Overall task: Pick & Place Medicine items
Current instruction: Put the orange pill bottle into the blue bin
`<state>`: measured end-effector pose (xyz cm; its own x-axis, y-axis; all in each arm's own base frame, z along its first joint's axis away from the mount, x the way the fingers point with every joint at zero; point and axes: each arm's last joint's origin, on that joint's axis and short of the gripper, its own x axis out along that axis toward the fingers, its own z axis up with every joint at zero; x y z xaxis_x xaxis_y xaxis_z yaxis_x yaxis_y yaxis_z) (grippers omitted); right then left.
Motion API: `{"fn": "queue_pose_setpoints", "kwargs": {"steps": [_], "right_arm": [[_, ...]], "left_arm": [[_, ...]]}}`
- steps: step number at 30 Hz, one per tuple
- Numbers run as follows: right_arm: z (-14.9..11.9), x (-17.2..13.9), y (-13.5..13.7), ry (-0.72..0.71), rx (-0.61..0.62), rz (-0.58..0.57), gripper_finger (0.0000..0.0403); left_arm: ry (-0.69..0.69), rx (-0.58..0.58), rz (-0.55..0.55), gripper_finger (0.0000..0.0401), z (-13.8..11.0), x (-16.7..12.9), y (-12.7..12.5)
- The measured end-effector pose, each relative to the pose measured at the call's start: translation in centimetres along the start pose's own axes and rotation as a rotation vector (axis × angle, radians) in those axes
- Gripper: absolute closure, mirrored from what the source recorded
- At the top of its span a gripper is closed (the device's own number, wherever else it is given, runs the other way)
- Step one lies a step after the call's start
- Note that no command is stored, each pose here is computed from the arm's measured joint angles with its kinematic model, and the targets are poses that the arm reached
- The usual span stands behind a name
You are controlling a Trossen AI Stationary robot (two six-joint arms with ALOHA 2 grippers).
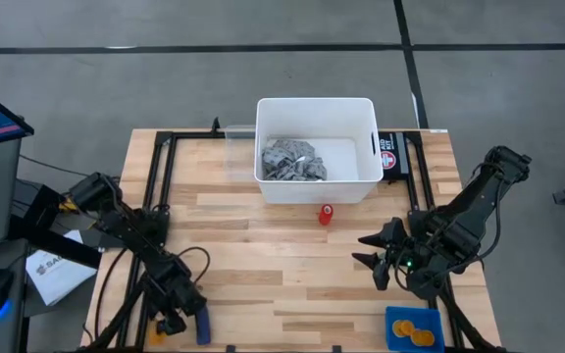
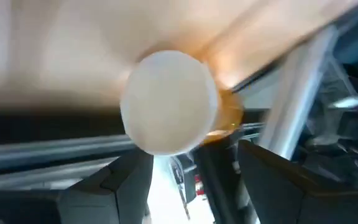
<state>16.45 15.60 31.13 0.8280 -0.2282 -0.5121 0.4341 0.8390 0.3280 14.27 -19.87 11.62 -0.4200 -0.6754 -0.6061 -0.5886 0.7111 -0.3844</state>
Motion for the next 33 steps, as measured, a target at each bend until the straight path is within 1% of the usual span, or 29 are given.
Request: {"fn": "queue_pose_setpoints", "kwargs": {"steps": [2,3,7,9,13,16,18,20,24,26,28,31,33], "right_arm": [[0.0,0.0,0.0,0.0,-0.001,0.0,0.0179],[0.0,0.0,0.0,0.0,-0.002,-0.001,0.0179],[0.0,0.0,0.0,0.003,-0.003,-0.002,0.0179],[0.0,0.0,0.0,0.005,-0.005,-0.002,0.0179],[0.0,0.0,0.0,0.007,-0.004,-0.001,0.0179],[-0.1,0.0,0.0,0.027,-0.006,0.005,0.0179],[-0.1,0.0,0.0,0.031,-0.006,0.007,0.0179],[-0.1,0.0,0.0,0.035,-0.004,0.008,0.0179],[-0.1,0.0,0.0,0.045,0.007,0.01,0.0179],[-0.2,0.0,-0.1,0.049,0.021,0.007,0.0179],[-0.2,0.0,-0.2,0.052,0.024,-0.001,0.0179],[-0.2,0.0,-0.2,0.051,0.023,-0.004,0.0179],[-0.2,0.1,-0.3,0.052,0.019,-0.009,0.0179]], "left_arm": [[-0.037,0.066,-0.037,0.0176,0.3,-0.3,-0.7],[-0.042,0.077,-0.051,0.0176,0.4,-0.5,-0.9],[-0.169,0.126,-0.146,0.0176,1.2,-1.7,-2.4],[-0.24,0.126,-0.154,0.0176,1.6,-2.2,-2.6],[-0.339,0.18,-0.185,0.0176,2.1,-3.4,-3.6],[-0.34,0.179,-0.118,0.0177,2.0,-3.6,-3.5],[-0.317,0.174,-0.046,0.018,1.6,-3.4,-3.1],[-0.284,0.197,-0.001,0.0185,1.1,-3.1,-3.0],[-0.249,0.337,0.008,0.0184,-0.6,-2.1,-4.3],[-0.233,0.399,0.006,0.0175,-1.6,-1.6,-5.1],[-0.22,0.432,0.013,0.0162,-2.4,-1.1,-5.5],[-0.281,0.483,0.036,0.0141,-3.5,-0.2,-6.0],[-0.331,0.491,0.062,0.0131,-3.8,0.2,-5.9]]}}
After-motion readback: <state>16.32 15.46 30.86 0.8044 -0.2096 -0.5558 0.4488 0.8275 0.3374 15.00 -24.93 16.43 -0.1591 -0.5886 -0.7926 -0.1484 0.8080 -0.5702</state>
